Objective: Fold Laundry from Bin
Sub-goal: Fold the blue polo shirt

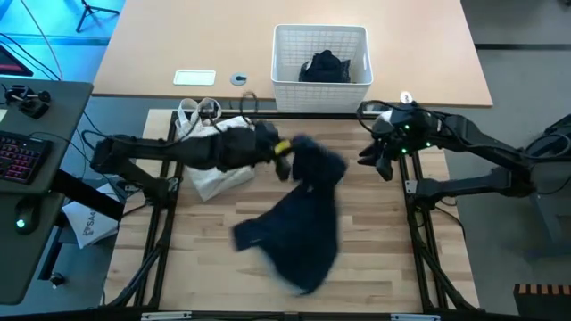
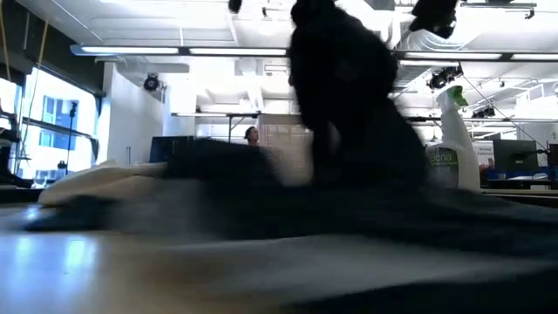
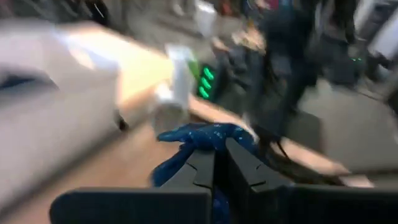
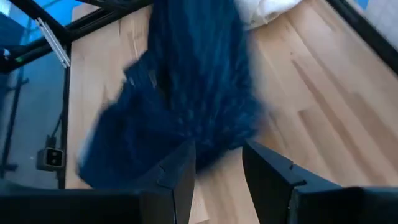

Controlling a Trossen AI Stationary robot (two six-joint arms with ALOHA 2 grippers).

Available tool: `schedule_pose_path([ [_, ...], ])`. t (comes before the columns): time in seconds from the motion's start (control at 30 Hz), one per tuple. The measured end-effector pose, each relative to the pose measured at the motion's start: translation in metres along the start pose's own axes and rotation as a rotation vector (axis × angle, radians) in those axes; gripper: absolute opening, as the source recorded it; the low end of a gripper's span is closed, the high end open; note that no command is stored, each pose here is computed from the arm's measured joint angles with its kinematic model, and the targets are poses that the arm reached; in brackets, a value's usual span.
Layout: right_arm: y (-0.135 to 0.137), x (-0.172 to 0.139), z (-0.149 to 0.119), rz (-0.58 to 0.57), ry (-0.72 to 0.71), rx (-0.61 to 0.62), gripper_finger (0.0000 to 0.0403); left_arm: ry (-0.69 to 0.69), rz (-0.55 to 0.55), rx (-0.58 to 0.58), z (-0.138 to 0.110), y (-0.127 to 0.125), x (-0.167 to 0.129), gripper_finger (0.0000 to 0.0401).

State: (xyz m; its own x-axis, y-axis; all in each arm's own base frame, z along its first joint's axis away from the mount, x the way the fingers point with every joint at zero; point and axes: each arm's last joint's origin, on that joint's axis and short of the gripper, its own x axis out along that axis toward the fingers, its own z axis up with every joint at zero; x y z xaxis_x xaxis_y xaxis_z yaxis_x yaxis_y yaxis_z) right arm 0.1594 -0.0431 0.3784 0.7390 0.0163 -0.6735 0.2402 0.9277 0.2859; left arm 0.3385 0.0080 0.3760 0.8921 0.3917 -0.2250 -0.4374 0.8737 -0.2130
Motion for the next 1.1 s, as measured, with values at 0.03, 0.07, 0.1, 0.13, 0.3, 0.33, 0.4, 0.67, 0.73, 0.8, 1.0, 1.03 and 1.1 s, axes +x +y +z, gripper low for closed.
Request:
schedule_pose_path([
  [0.03,0.0,0.0,-0.004,0.007,0.001,0.019,0.0126,-0.036,0.038,0.027,0.012,0.001,-0.001,0.0002],
  [0.07,0.001,0.0,-0.009,0.015,0.005,0.035,0.0126,-0.061,0.079,0.055,0.02,0.003,-0.002,0.0002],
  [0.1,0.002,0.002,-0.014,0.024,0.008,0.045,0.0126,-0.082,0.125,0.081,0.026,0.006,-0.003,0.0002],
  [0.13,0.003,0.004,-0.02,0.037,0.009,0.049,0.0126,-0.096,0.172,0.103,0.03,0.01,-0.002,0.0001],
  [0.3,0.002,0.035,-0.057,0.096,-0.003,0.11,0.0126,-0.05,0.27,0.066,0.027,0.033,0.006,0.0007],
  [0.33,0.001,0.045,-0.063,0.109,-0.017,0.123,0.0126,-0.042,0.255,0.036,0.028,0.036,0.007,0.0011],
  [0.4,-0.001,0.064,-0.072,0.14,-0.064,0.13,0.0126,-0.042,0.204,-0.019,0.029,0.038,0.008,0.0018],
  [0.67,0.006,0.084,-0.066,0.254,-0.296,-0.061,0.0157,-0.256,-0.072,-0.08,0.069,0.002,-0.013,0.0008],
  [0.73,0.014,0.071,-0.051,0.282,-0.388,-0.11,0.0162,-0.364,-0.17,-0.121,0.092,-0.011,-0.029,0.0005],
  [0.8,0.022,0.056,-0.036,0.283,-0.468,-0.138,0.0165,-0.501,-0.307,-0.161,0.118,-0.022,-0.049,0.0003],
  [1.0,0.035,-0.002,0.006,0.061,-0.751,-0.174,0.0165,-0.748,-0.411,0.005,0.161,-0.035,-0.099,0.0006],
  [1.03,0.033,-0.007,0.01,-0.025,-0.774,-0.142,0.0165,-0.73,-0.356,0.041,0.161,-0.034,-0.098,0.0006],
  [1.1,0.028,-0.015,0.015,-0.204,-0.777,-0.067,0.0165,-0.647,-0.187,0.074,0.155,-0.029,-0.09,0.0006],
])
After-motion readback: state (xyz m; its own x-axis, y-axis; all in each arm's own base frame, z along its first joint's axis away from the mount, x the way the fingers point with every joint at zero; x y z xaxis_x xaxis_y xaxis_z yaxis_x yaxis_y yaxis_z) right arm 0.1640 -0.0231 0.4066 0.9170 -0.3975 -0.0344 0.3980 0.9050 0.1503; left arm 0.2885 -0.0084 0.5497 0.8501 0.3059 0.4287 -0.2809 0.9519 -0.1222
